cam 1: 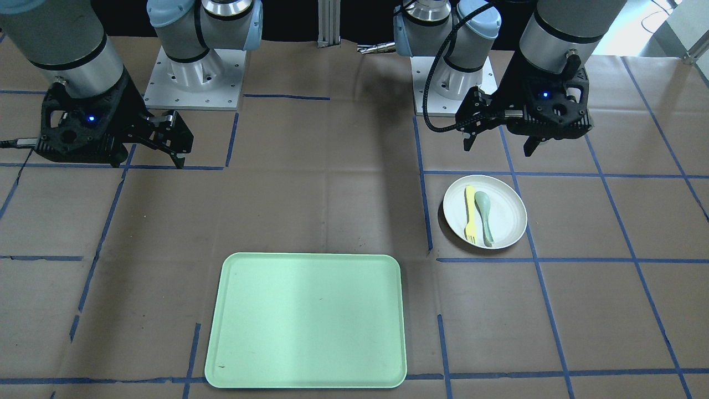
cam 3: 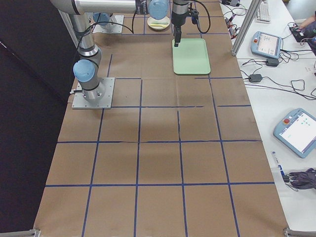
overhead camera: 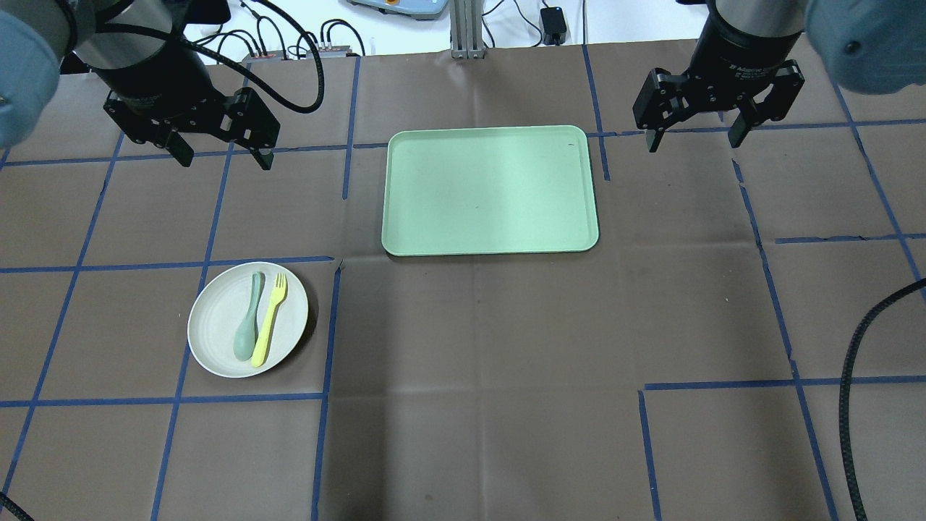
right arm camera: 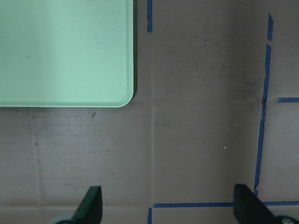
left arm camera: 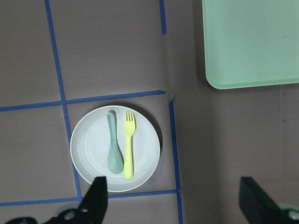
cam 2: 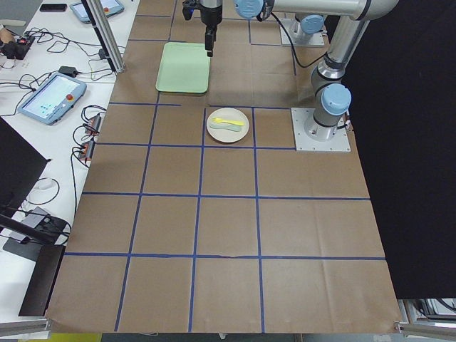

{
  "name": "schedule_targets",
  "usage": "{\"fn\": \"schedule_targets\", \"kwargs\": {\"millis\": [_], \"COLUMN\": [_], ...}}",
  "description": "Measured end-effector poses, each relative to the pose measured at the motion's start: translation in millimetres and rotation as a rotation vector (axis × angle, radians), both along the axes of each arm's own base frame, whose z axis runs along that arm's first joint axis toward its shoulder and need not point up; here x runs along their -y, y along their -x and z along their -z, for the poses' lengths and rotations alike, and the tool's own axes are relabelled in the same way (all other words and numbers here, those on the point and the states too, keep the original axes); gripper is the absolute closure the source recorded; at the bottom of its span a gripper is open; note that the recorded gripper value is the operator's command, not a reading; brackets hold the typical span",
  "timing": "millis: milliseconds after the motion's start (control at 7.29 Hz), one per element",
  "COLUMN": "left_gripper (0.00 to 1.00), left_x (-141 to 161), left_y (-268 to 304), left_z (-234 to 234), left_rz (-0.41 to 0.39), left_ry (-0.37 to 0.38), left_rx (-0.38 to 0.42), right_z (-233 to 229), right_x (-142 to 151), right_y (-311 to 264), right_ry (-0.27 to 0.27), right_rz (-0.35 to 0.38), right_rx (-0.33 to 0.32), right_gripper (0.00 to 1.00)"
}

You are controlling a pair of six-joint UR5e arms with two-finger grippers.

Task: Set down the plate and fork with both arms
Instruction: 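Move the left gripper down toward the white plate's rim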

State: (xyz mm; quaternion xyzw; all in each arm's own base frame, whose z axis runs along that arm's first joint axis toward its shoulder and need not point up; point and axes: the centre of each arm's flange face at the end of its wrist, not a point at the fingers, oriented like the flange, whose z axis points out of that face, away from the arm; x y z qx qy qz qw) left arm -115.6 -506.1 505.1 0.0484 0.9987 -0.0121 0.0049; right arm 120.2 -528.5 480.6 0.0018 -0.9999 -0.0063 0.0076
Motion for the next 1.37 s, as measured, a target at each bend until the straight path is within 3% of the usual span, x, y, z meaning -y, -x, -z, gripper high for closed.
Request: {"fn": "schedule_targets", "kwargs": {"millis": [1371], "left_gripper": [0.00], "left_x": [-1.6], "left_y": [-5.4], "left_z": [7.3], "left_rz": [0.010], "left_ry": [-0.016], "left_rx": [-0.008], "right_z": [0.0], "right_x": [0.1], "right_y": [0.1], "right_ry": [0.000], "right_rz": [0.000], "right_rx": [-0.001], "right_gripper": [0.00]}}
